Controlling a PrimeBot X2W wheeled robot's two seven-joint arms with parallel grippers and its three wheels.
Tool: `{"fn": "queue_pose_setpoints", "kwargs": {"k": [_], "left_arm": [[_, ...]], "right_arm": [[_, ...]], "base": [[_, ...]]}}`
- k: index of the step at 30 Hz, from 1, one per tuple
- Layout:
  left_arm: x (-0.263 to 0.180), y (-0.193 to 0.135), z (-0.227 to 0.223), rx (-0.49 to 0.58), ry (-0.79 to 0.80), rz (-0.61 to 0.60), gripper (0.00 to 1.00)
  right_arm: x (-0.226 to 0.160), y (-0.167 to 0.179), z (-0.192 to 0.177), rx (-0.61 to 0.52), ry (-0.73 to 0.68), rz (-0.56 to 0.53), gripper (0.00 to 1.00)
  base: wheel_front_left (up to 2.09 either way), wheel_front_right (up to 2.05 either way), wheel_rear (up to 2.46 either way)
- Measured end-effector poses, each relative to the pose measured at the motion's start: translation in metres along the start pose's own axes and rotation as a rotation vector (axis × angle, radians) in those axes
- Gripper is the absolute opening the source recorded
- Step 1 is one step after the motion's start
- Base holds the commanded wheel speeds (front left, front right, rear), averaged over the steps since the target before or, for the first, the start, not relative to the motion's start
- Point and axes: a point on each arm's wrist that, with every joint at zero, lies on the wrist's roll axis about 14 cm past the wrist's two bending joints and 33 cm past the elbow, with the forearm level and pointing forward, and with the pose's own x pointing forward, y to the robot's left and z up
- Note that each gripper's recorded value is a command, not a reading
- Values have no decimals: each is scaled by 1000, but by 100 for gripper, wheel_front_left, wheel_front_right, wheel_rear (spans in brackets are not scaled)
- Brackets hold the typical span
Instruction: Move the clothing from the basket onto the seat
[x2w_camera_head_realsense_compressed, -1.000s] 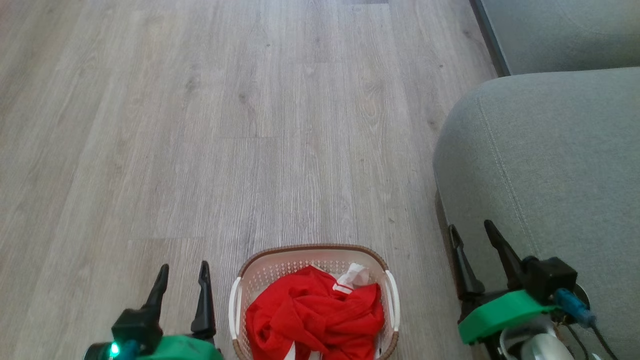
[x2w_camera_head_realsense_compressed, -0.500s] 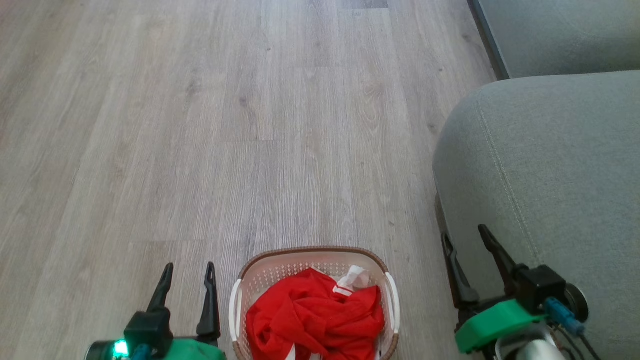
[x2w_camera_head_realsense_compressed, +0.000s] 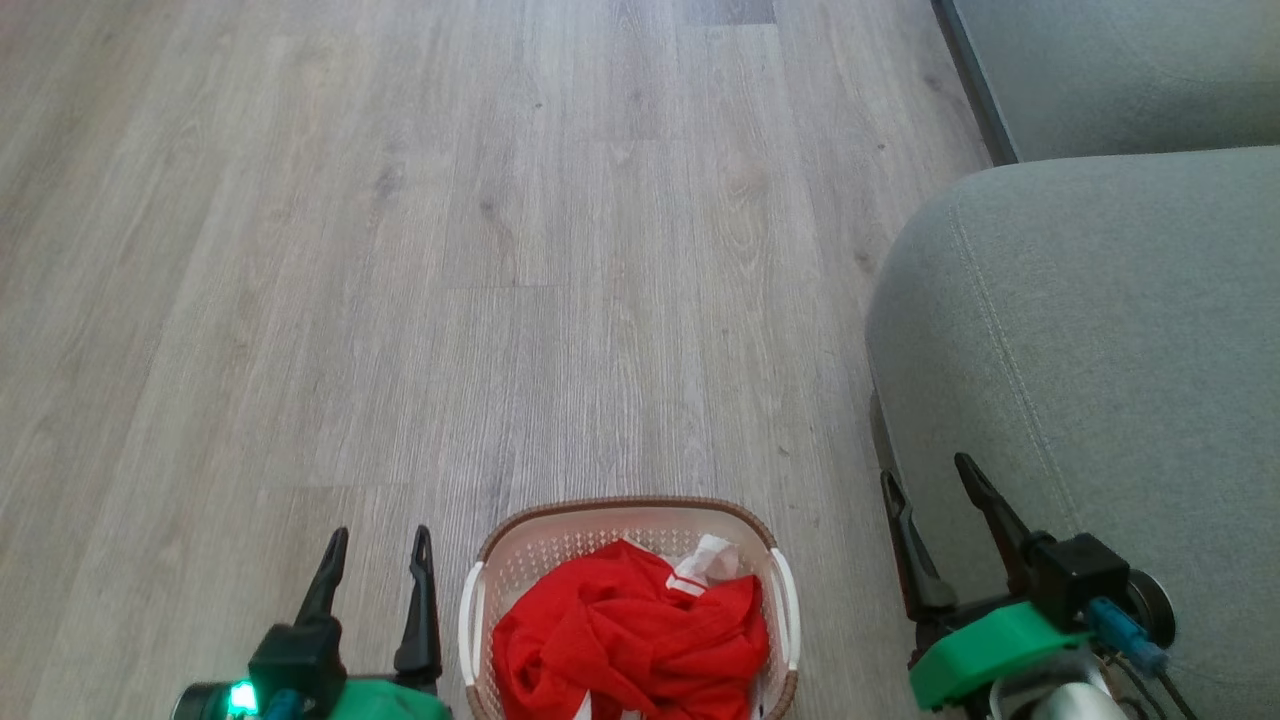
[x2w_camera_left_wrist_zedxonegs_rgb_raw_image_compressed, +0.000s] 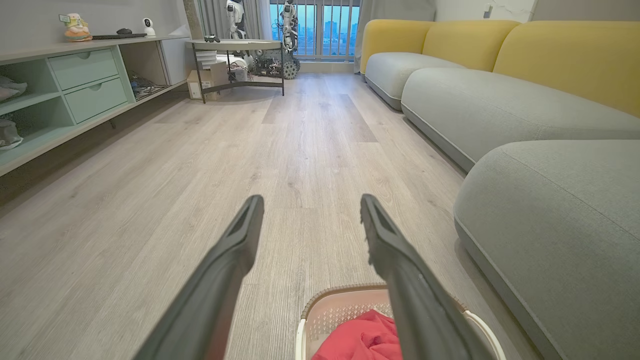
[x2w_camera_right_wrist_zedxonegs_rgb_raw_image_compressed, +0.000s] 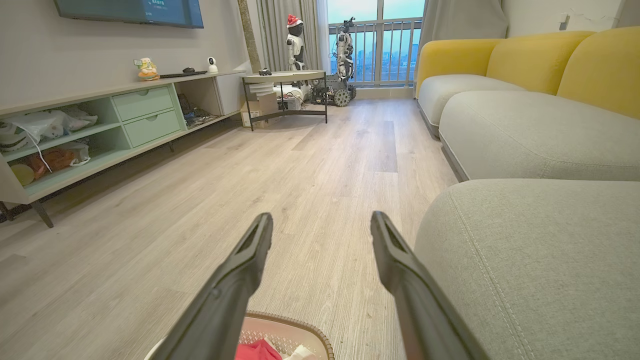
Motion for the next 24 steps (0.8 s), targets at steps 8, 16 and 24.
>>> {"fn": "queue_pose_setpoints", "kwargs": {"k": [8, 16, 24], "left_arm": [[0, 0, -3, -1, 10, -1, 100], [-1, -7, -15, 14, 51, -36, 100], [17, -32, -43, 59, 136, -156, 100]], "right_arm": [[0, 0, -2, 1, 6, 0, 100], [2, -2, -9, -2, 30, -3, 100], [15, -15, -17, -13, 52, -30, 100]], "base": [[0, 0, 0], [0, 0, 0], [0, 0, 0]]}}
